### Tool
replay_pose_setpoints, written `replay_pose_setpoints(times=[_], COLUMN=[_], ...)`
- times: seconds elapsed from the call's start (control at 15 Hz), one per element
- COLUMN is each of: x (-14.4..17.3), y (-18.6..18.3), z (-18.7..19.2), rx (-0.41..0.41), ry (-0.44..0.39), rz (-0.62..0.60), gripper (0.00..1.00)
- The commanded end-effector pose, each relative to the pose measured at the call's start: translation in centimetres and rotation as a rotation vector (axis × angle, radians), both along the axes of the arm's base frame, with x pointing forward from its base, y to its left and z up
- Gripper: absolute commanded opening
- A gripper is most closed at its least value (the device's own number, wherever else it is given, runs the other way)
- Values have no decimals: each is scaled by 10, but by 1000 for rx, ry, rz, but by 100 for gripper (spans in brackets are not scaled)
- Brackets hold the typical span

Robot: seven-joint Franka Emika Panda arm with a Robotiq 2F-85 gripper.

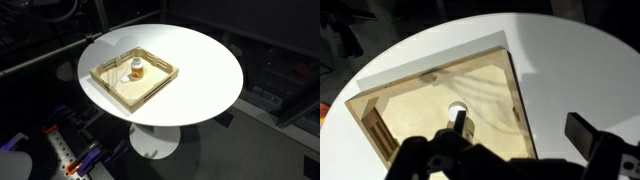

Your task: Place the lid on the white bottle

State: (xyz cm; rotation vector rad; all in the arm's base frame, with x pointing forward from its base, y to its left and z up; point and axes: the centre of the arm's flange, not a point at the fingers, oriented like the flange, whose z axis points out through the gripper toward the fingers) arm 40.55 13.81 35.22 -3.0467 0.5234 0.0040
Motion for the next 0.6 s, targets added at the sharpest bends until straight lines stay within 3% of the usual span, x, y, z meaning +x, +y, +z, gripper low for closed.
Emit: replay_pose_setpoints(times=[0.0,0.53], x=[17,41], y=[-13,-51], z=[-27,-97], rx=[-38,-59], ry=[-7,33], rz=[-24,-35], gripper=[100,100])
